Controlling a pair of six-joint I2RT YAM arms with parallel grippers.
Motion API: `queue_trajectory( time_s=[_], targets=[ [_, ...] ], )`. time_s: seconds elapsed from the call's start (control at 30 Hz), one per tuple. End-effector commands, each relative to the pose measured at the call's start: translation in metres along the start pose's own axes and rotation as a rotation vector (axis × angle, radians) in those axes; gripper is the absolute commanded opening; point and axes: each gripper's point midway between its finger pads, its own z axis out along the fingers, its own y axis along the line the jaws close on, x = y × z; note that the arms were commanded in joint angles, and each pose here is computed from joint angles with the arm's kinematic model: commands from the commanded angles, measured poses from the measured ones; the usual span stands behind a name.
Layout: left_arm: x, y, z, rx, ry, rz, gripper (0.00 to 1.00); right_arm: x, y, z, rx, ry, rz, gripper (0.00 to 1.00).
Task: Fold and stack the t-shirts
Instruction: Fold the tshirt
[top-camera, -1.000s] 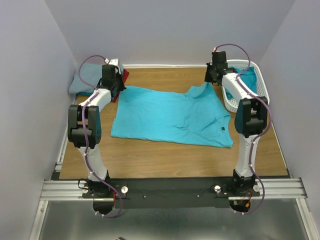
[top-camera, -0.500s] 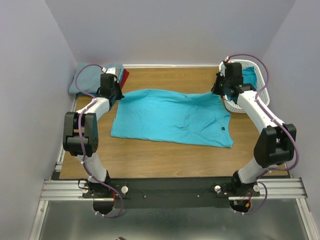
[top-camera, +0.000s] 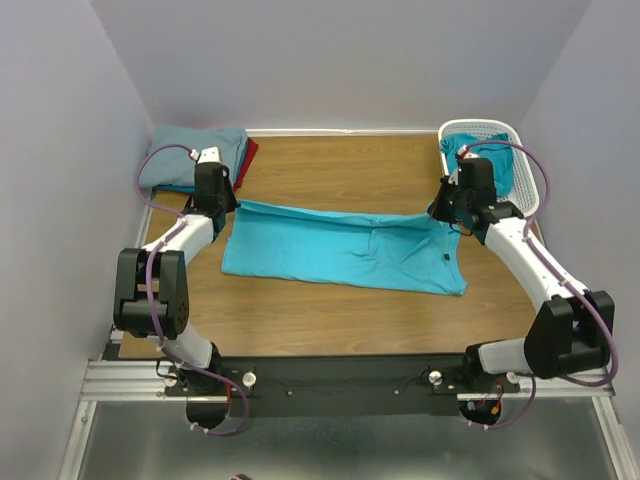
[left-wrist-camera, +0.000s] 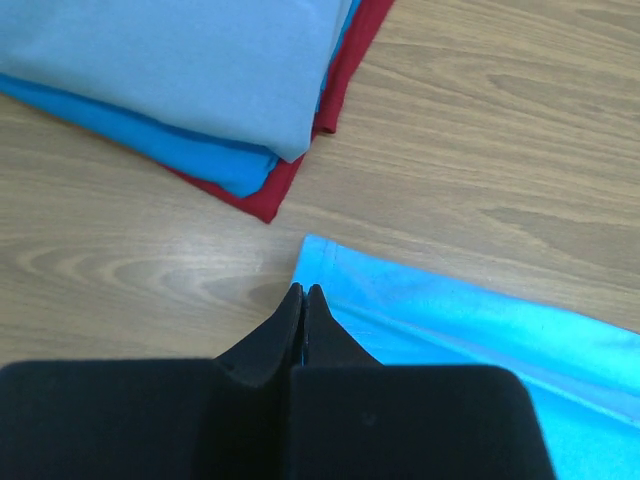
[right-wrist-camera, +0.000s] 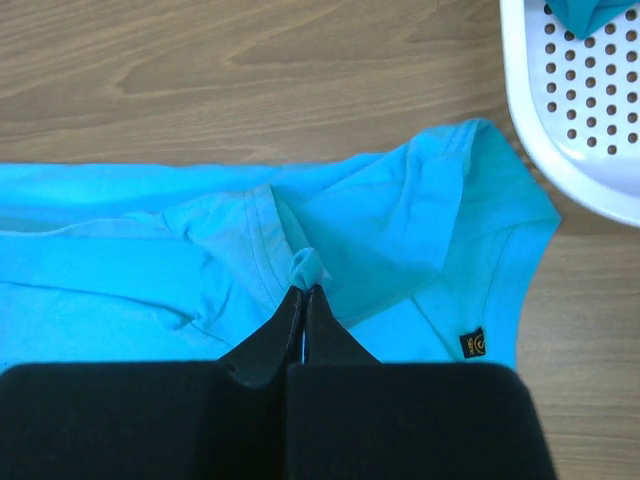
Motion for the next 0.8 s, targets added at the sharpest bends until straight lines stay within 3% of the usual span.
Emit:
queue_trajectory(
  time_s=[0.0,0.6,0.63,0.7,0.73,0.77],
  targets=[
    [-0.018,0.01,-0.006,-0.042,-0.083,-0.021,0.0,0.01,0.002,-0.01,-0.016,-0.004,0.022,0.0],
    [0.023,0.027,-0.019,-0.092,-0.035,-0.053,0.01,0.049,-0.012,-0.029,0.029,0.035,0.06,0.0],
    [0.021,0.029,-0.024,-0.096,-0.047,-0.056,0.06,0.055,-0.012,-0.03,0.031,0.042,0.064,0.0],
    [0.022,0.034,-0.031,-0.119,-0.061,-0.068,0.25,0.063,-0.014,-0.032,0.045,0.053,0.063,0.04],
    [0.03,0.038,-0.034,-0.129,-0.053,-0.071,0.38,0.067,-0.013,-0.034,0.048,0.06,0.058,0.23],
    [0.024,0.04,-0.041,-0.14,-0.082,-0.079,0.58,0.072,-0.014,-0.035,0.058,0.073,0.06,0.37]
  ],
)
